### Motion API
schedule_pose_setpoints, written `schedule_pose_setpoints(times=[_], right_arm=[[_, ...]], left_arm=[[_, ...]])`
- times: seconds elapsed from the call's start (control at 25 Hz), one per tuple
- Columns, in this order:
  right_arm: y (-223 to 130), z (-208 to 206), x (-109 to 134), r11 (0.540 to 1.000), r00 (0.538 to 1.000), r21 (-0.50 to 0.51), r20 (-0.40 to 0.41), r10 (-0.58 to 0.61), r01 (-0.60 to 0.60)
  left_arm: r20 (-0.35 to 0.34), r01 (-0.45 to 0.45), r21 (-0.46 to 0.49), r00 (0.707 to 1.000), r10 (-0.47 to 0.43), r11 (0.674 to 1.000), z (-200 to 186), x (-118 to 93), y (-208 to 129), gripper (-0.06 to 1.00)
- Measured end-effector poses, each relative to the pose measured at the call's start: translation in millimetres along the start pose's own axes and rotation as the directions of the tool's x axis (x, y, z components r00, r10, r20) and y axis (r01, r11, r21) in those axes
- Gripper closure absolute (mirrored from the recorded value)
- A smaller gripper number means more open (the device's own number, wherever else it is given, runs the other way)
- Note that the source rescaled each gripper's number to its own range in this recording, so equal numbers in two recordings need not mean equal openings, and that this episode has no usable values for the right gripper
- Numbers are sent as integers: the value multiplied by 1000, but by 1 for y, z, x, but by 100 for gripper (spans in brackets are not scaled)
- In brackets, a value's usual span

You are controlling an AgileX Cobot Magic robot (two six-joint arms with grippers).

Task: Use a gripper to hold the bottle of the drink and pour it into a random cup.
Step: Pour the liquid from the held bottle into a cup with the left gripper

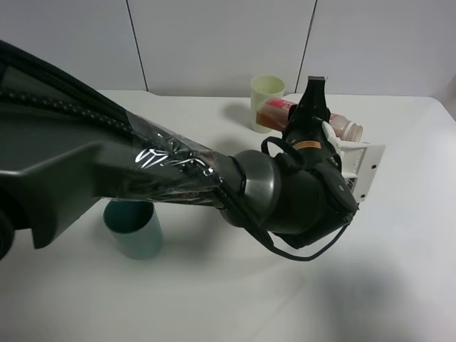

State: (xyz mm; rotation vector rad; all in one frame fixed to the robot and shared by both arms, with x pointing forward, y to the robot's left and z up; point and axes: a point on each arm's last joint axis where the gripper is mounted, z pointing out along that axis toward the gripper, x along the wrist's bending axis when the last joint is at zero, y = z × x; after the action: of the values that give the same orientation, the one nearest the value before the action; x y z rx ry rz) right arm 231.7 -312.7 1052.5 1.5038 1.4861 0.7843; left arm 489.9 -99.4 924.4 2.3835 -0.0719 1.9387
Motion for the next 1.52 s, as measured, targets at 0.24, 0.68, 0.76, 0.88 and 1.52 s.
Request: schedule_pose_setpoints(times=[0.24, 0.68, 0.76, 0.88, 1.52], right_arm=[[0, 0, 0, 1000, 1000, 0, 0, 0, 0], [0, 0, 0, 1000, 1000, 0, 0, 0, 0], [0, 0, 0, 1000, 1000, 0, 0, 0, 0], [0, 0, 0, 1000, 1000, 0, 0, 0, 0], [0, 0, 0, 1000, 1000, 0, 0, 0, 0]], left_arm=[[-21, -10, 5, 1000, 10, 1000, 8, 4, -5, 94], [-27, -14, 10, 1000, 14, 1000, 13, 5, -8, 94], [-30, -17, 8, 999, 18, 1000, 13, 5, -7, 94], [-38, -27, 4, 999, 28, 1000, 14, 4, -8, 94], [-67, 17, -1, 998, -17, 1000, 16, 6, -8, 94]])
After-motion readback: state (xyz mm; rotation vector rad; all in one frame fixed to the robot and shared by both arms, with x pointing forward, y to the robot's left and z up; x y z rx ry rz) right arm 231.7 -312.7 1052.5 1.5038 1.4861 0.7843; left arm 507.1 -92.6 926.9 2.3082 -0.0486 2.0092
